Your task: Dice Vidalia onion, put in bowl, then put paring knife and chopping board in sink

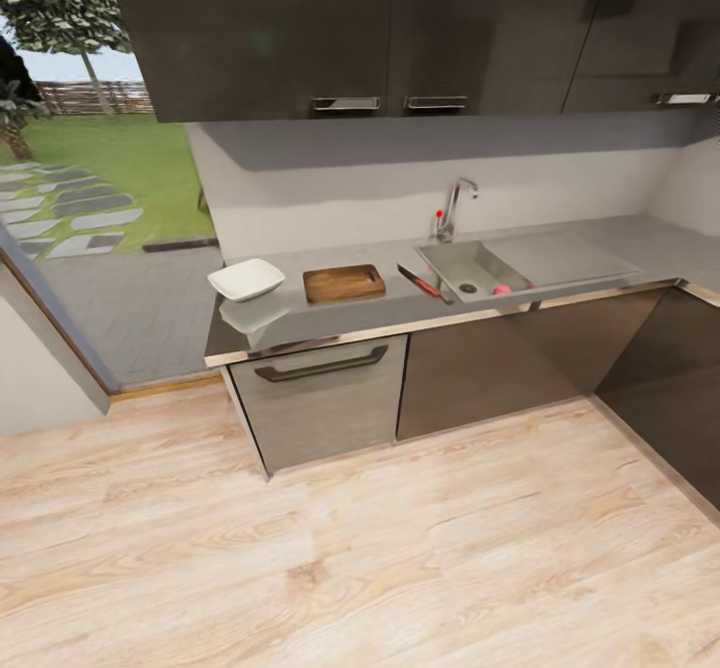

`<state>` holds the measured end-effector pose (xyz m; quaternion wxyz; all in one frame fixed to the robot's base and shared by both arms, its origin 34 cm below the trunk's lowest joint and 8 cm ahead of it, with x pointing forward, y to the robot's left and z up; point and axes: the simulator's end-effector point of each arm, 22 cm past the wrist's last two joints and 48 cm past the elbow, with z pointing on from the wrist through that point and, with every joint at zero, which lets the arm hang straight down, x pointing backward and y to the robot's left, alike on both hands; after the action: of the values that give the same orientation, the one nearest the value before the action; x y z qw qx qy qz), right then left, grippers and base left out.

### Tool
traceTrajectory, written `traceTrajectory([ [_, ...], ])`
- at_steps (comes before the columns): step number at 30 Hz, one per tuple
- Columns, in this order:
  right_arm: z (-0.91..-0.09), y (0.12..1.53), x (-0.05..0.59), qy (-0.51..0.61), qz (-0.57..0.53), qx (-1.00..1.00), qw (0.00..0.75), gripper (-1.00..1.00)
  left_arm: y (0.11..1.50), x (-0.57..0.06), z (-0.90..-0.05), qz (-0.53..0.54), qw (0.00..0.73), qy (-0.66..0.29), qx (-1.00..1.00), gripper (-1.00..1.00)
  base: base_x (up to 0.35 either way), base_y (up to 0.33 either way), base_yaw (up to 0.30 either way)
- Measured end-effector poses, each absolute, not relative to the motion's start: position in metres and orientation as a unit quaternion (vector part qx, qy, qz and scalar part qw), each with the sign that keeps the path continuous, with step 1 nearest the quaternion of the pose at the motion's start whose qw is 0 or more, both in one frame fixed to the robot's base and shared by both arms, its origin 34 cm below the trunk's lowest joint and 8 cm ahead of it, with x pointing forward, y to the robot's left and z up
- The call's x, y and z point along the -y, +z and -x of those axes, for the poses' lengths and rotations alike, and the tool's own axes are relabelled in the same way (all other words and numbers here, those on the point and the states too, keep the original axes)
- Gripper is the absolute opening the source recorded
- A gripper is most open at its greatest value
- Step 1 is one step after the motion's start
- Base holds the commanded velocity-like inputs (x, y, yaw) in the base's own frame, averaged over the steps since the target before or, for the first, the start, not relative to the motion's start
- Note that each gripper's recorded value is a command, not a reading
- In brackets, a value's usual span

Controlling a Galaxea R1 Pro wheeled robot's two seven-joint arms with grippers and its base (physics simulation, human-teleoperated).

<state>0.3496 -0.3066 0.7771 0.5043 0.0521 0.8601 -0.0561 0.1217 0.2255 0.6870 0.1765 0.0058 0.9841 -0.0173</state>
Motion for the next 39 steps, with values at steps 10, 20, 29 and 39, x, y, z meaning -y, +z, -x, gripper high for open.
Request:
traceTrajectory([
  [10, -0.353, 0.781, 0.307, -0.056, -0.052, -0.856, 0.511, 1.0, 0.694, -0.244, -0.152, 0.004, 0.211, 0.024, -0.977, 1.0, 0.0, 0.0, 0.0],
  [20, -0.353, 0.781, 0.303, -0.055, -0.059, -0.855, 0.513, 1.0, 0.729, -0.272, -0.238, 0.019, 0.308, 0.074, -0.948, 1.0, 0.0, 0.0, 0.0],
  [29, -0.348, 0.779, 0.304, -0.056, -0.061, -0.856, 0.51, 1.0, 0.728, -0.26, -0.239, 0.009, 0.312, 0.045, -0.949, 1.0, 0.0, 0.0, 0.0],
  [39, -0.348, 0.779, 0.304, -0.056, -0.061, -0.855, 0.513, 1.0, 0.722, -0.248, -0.23, 0.001, 0.304, 0.018, -0.952, 1.0, 0.0, 0.0, 0.0],
])
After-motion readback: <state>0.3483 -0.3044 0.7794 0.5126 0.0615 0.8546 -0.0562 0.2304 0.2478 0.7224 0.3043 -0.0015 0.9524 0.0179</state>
